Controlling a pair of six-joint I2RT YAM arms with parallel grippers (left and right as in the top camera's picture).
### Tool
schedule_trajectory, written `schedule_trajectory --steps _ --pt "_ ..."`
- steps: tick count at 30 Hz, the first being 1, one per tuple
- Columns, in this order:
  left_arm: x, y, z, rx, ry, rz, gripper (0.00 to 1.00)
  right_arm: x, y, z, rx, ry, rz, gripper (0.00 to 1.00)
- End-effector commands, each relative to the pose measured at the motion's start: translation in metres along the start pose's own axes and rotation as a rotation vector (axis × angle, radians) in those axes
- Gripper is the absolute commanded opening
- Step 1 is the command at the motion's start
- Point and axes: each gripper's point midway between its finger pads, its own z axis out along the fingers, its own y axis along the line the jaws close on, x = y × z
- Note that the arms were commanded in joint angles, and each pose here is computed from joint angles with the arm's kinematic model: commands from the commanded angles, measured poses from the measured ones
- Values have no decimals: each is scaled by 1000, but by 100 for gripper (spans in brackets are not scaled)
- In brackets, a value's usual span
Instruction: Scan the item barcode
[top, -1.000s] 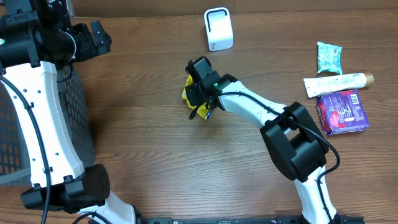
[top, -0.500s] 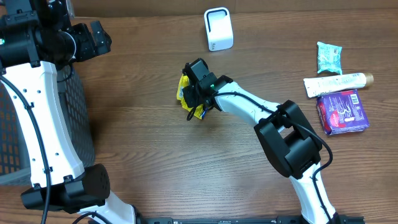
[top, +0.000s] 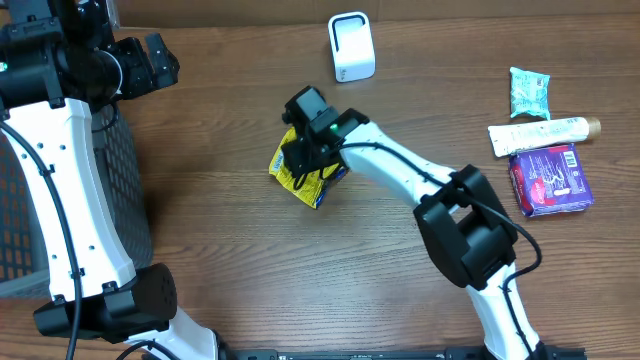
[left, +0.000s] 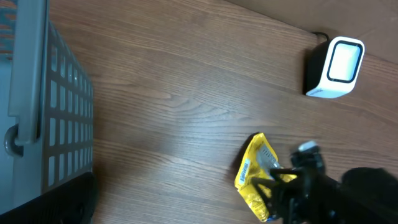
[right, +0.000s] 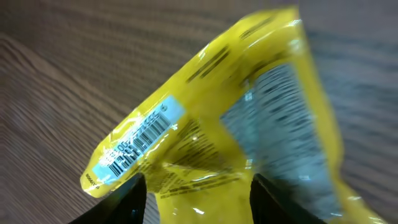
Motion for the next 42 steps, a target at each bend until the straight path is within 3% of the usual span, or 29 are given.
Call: schedule_trajectory --steps 1,7,16,26,34,36,39,42 --pt "-3 -3 -4 11 -15 -2 100 -33 -5 -43 -22 -98 44 52" --pt "-3 -3 -4 11 -15 -2 100 -19 -1 -23 -21 -61 53 34" --pt "-3 -3 -4 12 -15 -2 99 0 10 22 57 -38 11 33" --pt "-3 -3 -4 11 -15 -2 99 0 5 33 74 -56 16 19" --pt "-3 -3 -4 11 -15 -2 100 25 8 61 74 -10 -4 18" --pt "-3 -3 -4 11 -15 -2 99 30 8 66 77 3 -8 21" --pt "-3 -3 -4 11 -15 -2 100 35 9 71 80 16 -14 54" --pt "-3 -3 -4 11 -15 -2 100 39 8 75 82 26 -18 75"
